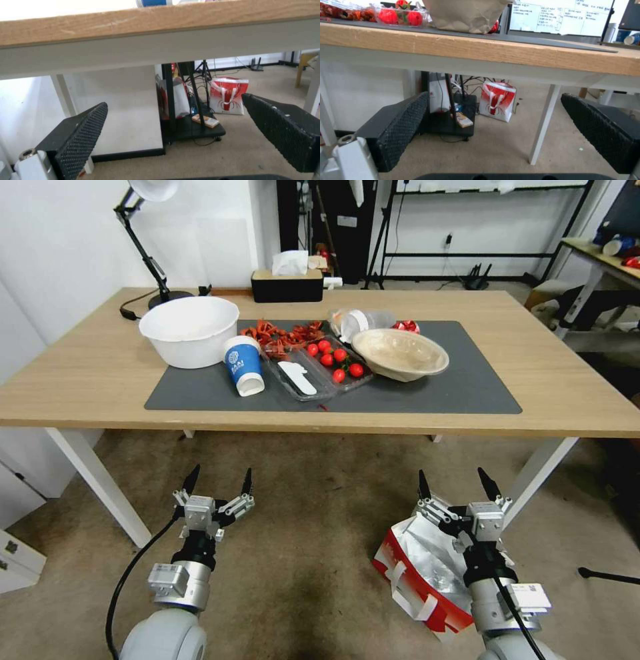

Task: Pick up the food delivery bag from the floor and place it on the table.

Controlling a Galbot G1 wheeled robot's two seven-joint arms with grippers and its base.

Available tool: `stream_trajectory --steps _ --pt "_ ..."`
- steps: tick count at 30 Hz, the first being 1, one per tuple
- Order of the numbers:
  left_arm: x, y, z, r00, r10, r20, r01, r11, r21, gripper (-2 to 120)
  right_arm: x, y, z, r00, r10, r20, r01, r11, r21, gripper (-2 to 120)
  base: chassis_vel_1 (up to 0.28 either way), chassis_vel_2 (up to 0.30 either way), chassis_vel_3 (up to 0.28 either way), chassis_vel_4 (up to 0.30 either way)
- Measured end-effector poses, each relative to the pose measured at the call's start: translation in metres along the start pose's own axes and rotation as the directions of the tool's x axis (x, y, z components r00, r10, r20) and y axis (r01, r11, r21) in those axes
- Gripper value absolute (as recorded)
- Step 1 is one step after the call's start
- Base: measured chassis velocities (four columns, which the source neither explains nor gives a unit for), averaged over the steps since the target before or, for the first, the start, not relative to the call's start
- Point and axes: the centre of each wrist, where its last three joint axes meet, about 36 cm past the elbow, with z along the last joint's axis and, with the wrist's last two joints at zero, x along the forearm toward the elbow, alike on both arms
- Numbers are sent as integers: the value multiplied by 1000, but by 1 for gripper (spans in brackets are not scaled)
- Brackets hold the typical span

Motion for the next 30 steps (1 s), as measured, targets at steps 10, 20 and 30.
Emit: stream_trajectory --steps 10,20,30 --pt "-2 0 3 1000 1 3 -1 1000 -6 100 1 -1 -1 1000 -1 -1 1 1000 4 100 0 0 0 0" --pt "-2 1 3 1000 -5 5 5 1000 -1 100 2 -2 -2 1000 1 1 -1 1000 3 100 0 0 0 0" --pt "-4 1 2 1000 0 7 0 1000 6 100 2 -1 -2 1000 2 1 -2 1000 3 100 0 0 0 0"
